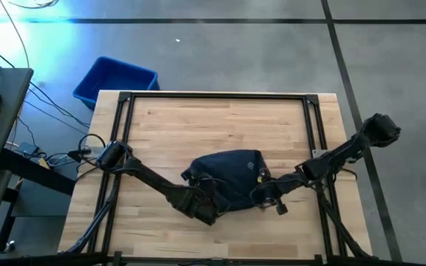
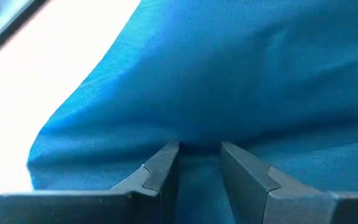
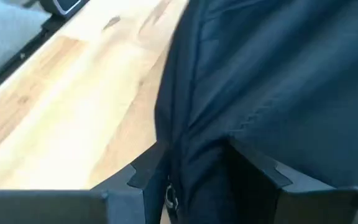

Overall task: Unpack backpack
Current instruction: Move the blue backpack to the bottom left of the table

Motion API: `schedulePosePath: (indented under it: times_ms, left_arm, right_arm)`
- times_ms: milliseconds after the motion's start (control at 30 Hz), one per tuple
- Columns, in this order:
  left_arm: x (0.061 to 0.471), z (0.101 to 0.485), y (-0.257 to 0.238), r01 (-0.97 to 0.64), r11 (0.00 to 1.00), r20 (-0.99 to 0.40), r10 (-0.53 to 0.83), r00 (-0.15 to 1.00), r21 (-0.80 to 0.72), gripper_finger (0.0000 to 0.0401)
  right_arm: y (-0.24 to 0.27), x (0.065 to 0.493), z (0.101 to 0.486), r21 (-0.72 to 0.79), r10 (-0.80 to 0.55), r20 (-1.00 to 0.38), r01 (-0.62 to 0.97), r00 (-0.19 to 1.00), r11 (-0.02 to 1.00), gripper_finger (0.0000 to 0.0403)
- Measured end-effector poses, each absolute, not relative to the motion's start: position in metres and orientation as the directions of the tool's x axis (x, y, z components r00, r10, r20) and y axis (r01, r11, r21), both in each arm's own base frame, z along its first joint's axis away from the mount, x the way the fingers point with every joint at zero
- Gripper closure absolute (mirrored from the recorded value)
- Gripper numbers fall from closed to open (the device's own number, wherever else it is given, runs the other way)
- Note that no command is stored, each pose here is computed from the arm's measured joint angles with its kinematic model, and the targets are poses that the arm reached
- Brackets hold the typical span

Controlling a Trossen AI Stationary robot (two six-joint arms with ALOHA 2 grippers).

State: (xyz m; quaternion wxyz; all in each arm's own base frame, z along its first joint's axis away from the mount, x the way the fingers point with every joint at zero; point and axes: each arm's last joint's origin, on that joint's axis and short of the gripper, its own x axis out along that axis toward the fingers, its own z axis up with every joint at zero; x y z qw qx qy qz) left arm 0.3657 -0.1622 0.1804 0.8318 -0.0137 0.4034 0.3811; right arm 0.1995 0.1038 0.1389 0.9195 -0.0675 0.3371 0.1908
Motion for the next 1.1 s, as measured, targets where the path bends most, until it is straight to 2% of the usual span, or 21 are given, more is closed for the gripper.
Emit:
schedulePosePath:
  times_ms: [133, 333, 467, 700, 867, 1100]
  left_arm:
    - [0.356, 0.189, -0.169, -0.650, 0.703, -0.661, 0.637, 0.397, 0.287, 0.0307]
    - [0.344, 0.203, -0.185, -0.663, 0.702, -0.584, 0.660, 0.472, 0.259, 0.0307]
    - [0.343, 0.191, -0.177, -0.682, 0.683, -0.621, 0.659, 0.423, 0.261, 0.0307]
    - [0.338, 0.166, -0.157, -0.725, 0.639, -0.695, 0.643, 0.320, 0.257, 0.0307]
    - [0.336, 0.166, -0.157, -0.720, 0.640, -0.710, 0.637, 0.300, 0.269, 0.0307]
    - [0.321, 0.167, -0.186, -0.702, 0.693, -0.839, 0.474, 0.269, 0.166, 0.0315]
  right_arm:
    - [0.110, 0.201, 0.148, -0.088, 0.237, -0.628, -0.370, 0.741, 0.925, 0.0261]
    - [0.119, 0.206, 0.173, -0.152, 0.130, -0.521, -0.242, 0.844, 0.958, 0.0261]
    - [0.107, 0.215, 0.170, -0.140, 0.047, -0.524, -0.141, 0.851, 0.980, 0.0261]
    - [0.087, 0.220, 0.144, -0.082, -0.031, -0.631, -0.027, 0.775, 0.996, 0.0261]
    - [0.091, 0.219, 0.144, -0.090, -0.002, -0.626, -0.070, 0.780, 0.994, 0.0261]
    - [0.086, 0.234, 0.142, -0.024, 0.105, -0.573, -0.144, 0.813, 0.989, 0.0267]
